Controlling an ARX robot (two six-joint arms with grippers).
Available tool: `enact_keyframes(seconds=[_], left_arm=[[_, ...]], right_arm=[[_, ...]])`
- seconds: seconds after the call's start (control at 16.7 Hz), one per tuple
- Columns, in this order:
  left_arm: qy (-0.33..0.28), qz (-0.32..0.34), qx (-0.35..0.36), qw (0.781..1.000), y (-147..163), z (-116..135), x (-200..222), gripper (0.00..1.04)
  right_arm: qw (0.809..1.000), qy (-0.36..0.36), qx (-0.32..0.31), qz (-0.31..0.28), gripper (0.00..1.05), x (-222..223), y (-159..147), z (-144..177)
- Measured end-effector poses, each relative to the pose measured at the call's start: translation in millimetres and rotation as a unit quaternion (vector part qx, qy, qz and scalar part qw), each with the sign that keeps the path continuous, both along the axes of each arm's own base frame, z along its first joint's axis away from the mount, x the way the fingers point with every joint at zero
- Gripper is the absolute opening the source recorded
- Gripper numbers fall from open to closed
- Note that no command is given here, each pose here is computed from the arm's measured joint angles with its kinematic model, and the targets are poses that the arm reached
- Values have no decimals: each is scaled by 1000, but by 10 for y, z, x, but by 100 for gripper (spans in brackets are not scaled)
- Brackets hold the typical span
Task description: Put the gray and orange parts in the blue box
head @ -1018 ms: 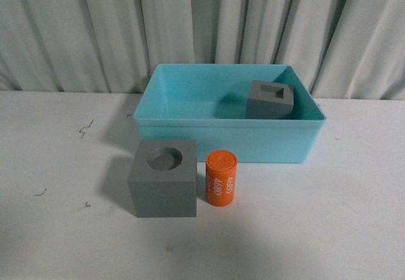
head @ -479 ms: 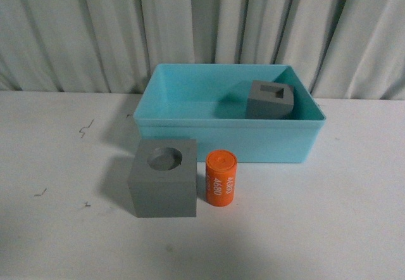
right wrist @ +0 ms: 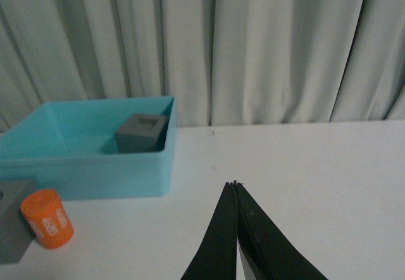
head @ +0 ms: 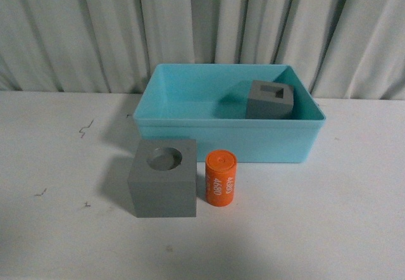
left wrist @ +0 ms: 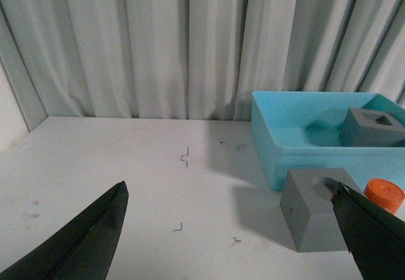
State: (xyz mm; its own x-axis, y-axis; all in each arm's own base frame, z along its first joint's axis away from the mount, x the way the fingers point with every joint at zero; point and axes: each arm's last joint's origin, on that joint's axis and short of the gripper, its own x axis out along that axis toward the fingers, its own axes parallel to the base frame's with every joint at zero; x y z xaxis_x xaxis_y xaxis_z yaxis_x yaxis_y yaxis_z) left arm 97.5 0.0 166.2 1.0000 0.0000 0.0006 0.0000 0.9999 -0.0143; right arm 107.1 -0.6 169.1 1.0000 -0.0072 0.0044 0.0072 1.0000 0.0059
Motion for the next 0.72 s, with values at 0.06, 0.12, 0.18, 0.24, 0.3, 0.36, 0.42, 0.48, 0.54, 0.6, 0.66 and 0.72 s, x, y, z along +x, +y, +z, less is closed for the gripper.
enact_keyframes(seconds=[0.06,0.12,0.18,0.24,0.3,0.36,0.42,0.48,0.54,0.6,0.66,0.72], left_arm=[[0,0,0,1000,0,0,0,98],[0,0,0,1000,0,-1,0,98],[-1,0,0,1000,0,1,0,98],[-1,0,0,1000,0,1,0,98],[0,0,0,1000,0,0,0,98],[0,0,0,1000,0,0,0,98],[0,0,0,1000,0,0,0,98],[0,0,0,1000,0,0,0,98],[0,0,0,1000,0,0,0,98],[0,0,0,1000,0,0,0,98],[0,0,0,1000,0,0,0,98],[0,0,0,1000,0,0,0,98]], right_arm=[[1000,22,0,1,2,-50,0,-51],[1000,-8,0,1,2,-101,1,-7],[1000,-3,0,1,2,-101,1,-14],[1000,4,0,1,2,-98,1,-29],[1000,-1,0,1,2,-100,1,-21],[1000,-1,0,1,2,-100,1,-19],[1000,1,-1,1,6,-100,1,-23],[1000,0,-1,1,13,-100,1,-21],[1000,0,-1,1,28,-100,1,-21],[1000,0,-1,1,39,-100,1,-22],[1000,0,-1,1,54,-100,1,-21],[1000,0,-1,1,66,-100,1,-21]])
